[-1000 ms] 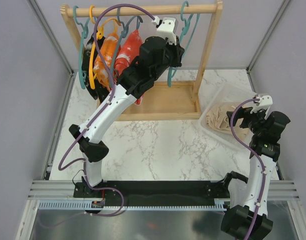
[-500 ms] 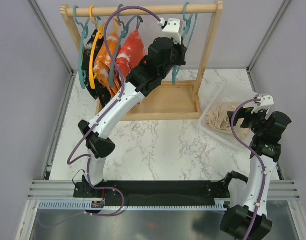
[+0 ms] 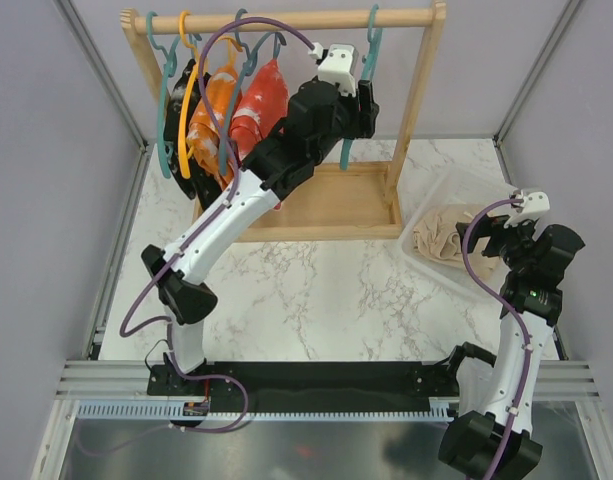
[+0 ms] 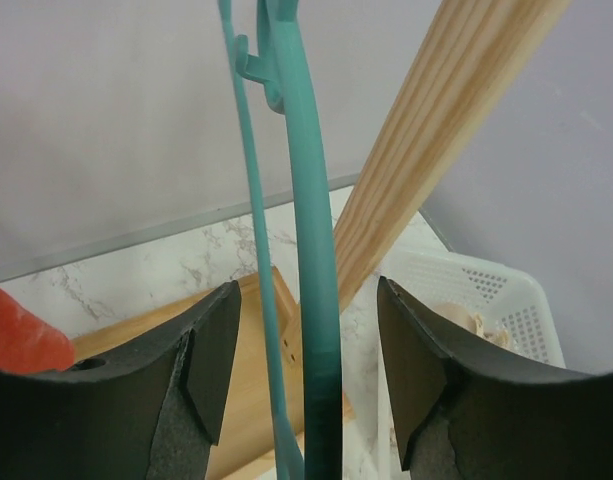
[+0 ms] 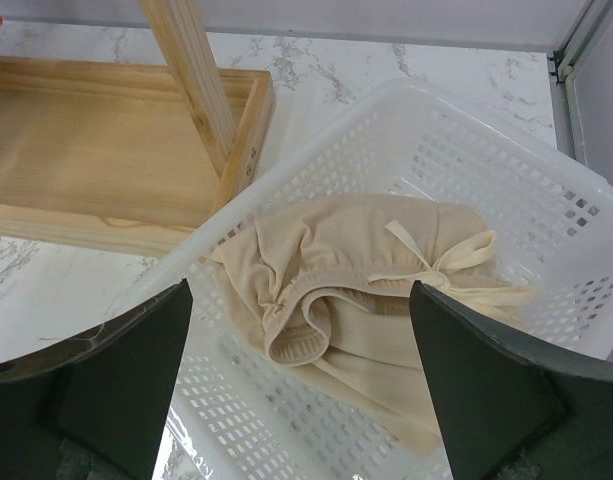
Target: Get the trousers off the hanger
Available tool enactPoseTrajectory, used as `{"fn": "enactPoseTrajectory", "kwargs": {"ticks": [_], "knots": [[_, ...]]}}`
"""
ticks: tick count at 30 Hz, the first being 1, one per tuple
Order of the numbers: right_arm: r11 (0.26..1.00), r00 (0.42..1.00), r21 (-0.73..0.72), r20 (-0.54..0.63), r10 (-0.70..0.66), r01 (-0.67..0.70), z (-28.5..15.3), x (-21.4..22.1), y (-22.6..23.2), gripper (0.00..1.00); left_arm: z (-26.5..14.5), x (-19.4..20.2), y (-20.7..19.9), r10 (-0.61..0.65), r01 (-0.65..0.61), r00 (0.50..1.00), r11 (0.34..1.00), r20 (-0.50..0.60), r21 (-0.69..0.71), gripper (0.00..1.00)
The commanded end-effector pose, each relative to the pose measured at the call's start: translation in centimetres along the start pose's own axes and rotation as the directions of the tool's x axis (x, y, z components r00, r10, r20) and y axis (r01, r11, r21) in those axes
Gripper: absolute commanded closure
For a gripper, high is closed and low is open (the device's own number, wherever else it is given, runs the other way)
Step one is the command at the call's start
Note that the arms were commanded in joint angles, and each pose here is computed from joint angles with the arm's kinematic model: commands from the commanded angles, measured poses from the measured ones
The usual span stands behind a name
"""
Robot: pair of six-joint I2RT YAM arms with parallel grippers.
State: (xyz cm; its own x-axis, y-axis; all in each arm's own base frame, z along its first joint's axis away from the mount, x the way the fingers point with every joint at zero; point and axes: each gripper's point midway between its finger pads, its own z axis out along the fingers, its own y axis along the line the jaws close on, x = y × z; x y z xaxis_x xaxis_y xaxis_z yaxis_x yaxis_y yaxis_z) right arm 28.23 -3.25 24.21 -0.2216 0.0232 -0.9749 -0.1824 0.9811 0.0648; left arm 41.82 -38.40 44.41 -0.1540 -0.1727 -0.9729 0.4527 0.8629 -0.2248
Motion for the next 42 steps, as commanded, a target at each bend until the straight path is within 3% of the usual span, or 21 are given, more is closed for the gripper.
{"fn": "enactPoseTrajectory", "kwargs": {"ticks": [1, 7, 12, 21, 25, 28, 31, 42], "knots": [[0.999, 0.998, -0.023, 0.042, -0.043, 0.044, -0.2, -1.3, 0.4, 0.02, -5.1, -6.5, -0.6, -0.076, 0.069, 0.991, 0.995, 0.111, 0.073, 0.35], [0.999, 0.998, -0.030, 0.047, -0.041, 0.043, -0.3, -1.4, 0.6, 0.02, -8.8, -6.6, -0.8, -0.056, 0.049, 0.997, 0.990, 0.049, 0.130, 0.32], [0.999, 0.998, -0.030, 0.047, -0.041, 0.043, -0.3, -1.4, 0.5, 0.02, -12.3, -8.3, 0.4, -0.030, 0.023, 0.998, 0.993, 0.059, 0.119, 0.29], [0.999, 0.998, -0.030, 0.046, -0.041, 0.043, -0.3, -1.3, 0.5, 0.02, -17.0, -10.0, 6.3, 0.083, -0.079, 0.996, 0.994, 0.044, -0.082, 0.28], [0.998, 0.998, -0.036, 0.047, -0.040, 0.041, -0.3, -1.3, 0.6, 0.02, -18.7, -10.7, 9.7, 0.032, -0.029, 0.999, 0.993, 0.027, -0.118, 0.30], [0.998, 0.998, -0.036, 0.048, -0.041, 0.042, -0.4, -1.3, 0.7, 0.02, -18.9, -10.6, 13.6, -0.039, 0.039, 0.999, 0.985, 0.006, -0.168, 0.32], [0.998, 0.998, -0.036, 0.051, -0.044, 0.046, -0.4, -1.4, 0.7, 0.02, -19.1, -10.7, 14.9, -0.066, 0.066, 0.998, 0.982, 0.003, -0.177, 0.33], [0.998, 0.998, -0.038, 0.052, -0.040, 0.042, -0.5, -1.3, 0.7, 0.02, -15.7, -9.1, 17.0, -0.094, 0.082, 0.994, 0.977, -0.051, -0.197, 0.40]]}}
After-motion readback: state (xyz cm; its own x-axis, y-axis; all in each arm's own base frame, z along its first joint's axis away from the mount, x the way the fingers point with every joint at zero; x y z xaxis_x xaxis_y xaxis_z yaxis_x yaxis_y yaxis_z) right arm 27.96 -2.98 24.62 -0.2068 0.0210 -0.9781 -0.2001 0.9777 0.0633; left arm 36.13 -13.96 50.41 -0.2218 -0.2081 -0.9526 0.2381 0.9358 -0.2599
